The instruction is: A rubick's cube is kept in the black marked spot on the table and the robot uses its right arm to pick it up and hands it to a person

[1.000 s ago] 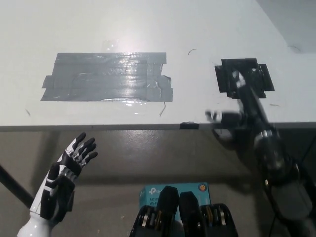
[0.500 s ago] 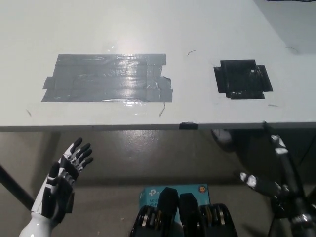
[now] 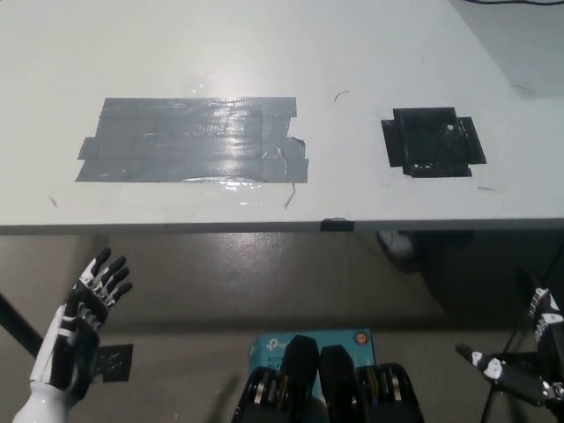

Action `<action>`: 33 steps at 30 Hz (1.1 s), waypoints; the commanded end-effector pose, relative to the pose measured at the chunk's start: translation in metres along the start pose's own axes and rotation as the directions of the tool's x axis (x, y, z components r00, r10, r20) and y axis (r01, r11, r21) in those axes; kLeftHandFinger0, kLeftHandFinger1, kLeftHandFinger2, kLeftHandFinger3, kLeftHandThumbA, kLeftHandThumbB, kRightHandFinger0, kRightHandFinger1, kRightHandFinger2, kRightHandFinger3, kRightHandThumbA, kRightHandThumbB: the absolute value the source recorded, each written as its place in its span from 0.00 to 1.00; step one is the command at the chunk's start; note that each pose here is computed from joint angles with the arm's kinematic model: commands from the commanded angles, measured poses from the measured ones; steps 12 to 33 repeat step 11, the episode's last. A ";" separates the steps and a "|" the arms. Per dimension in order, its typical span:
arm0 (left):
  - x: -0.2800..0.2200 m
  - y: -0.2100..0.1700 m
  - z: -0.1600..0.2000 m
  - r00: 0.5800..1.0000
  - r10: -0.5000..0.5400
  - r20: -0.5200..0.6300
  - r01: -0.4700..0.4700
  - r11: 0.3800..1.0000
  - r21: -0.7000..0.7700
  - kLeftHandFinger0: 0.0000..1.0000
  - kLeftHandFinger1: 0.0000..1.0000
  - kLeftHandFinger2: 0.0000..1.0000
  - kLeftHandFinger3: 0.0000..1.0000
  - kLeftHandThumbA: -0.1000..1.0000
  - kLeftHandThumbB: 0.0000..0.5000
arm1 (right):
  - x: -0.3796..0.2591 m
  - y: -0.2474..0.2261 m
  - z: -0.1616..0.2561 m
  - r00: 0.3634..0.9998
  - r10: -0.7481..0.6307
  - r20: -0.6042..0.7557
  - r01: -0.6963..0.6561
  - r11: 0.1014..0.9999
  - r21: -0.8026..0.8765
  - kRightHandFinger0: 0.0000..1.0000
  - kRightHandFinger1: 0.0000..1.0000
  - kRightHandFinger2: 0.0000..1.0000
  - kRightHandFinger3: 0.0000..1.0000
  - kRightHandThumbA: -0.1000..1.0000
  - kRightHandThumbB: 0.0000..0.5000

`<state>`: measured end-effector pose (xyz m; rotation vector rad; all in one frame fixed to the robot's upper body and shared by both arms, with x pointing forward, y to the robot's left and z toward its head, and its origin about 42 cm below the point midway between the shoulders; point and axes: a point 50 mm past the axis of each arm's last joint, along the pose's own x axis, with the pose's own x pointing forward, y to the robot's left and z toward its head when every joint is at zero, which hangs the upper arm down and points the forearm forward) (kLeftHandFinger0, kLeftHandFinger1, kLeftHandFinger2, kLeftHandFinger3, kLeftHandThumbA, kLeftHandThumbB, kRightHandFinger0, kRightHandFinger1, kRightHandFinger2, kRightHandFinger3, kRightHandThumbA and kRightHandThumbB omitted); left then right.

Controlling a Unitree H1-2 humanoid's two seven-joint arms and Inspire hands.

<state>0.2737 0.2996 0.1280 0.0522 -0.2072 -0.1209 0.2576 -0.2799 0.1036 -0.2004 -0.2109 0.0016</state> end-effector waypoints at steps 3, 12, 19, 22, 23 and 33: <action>-0.011 0.008 0.001 0.998 0.067 0.008 -0.068 0.993 0.098 1.00 1.00 1.00 1.00 1.00 0.32 | -0.001 -0.015 -0.009 0.996 -0.006 0.093 -0.002 0.996 0.085 1.00 1.00 1.00 1.00 1.00 0.41; -0.020 0.012 -0.004 0.996 0.090 -0.015 -0.089 0.993 0.077 1.00 1.00 1.00 1.00 1.00 0.32 | 0.003 -0.015 -0.010 0.996 0.011 0.087 -0.018 0.997 0.077 1.00 1.00 1.00 1.00 1.00 0.42; -0.020 0.012 -0.004 0.996 0.090 -0.015 -0.089 0.993 0.077 1.00 1.00 1.00 1.00 1.00 0.32 | 0.003 -0.015 -0.010 0.996 0.011 0.087 -0.018 0.997 0.077 1.00 1.00 1.00 1.00 1.00 0.42; -0.020 0.012 -0.004 0.996 0.090 -0.015 -0.089 0.993 0.077 1.00 1.00 1.00 1.00 1.00 0.32 | 0.003 -0.015 -0.010 0.996 0.011 0.087 -0.018 0.997 0.077 1.00 1.00 1.00 1.00 1.00 0.42; -0.020 0.012 -0.004 0.996 0.090 -0.015 -0.089 0.993 0.077 1.00 1.00 1.00 1.00 1.00 0.32 | 0.003 -0.015 -0.010 0.996 0.011 0.087 -0.018 0.997 0.077 1.00 1.00 1.00 1.00 1.00 0.42; -0.020 0.012 -0.004 0.996 0.090 -0.015 -0.089 0.993 0.077 1.00 1.00 1.00 1.00 1.00 0.32 | 0.003 -0.015 -0.010 0.996 0.011 0.087 -0.018 0.997 0.077 1.00 1.00 1.00 1.00 1.00 0.42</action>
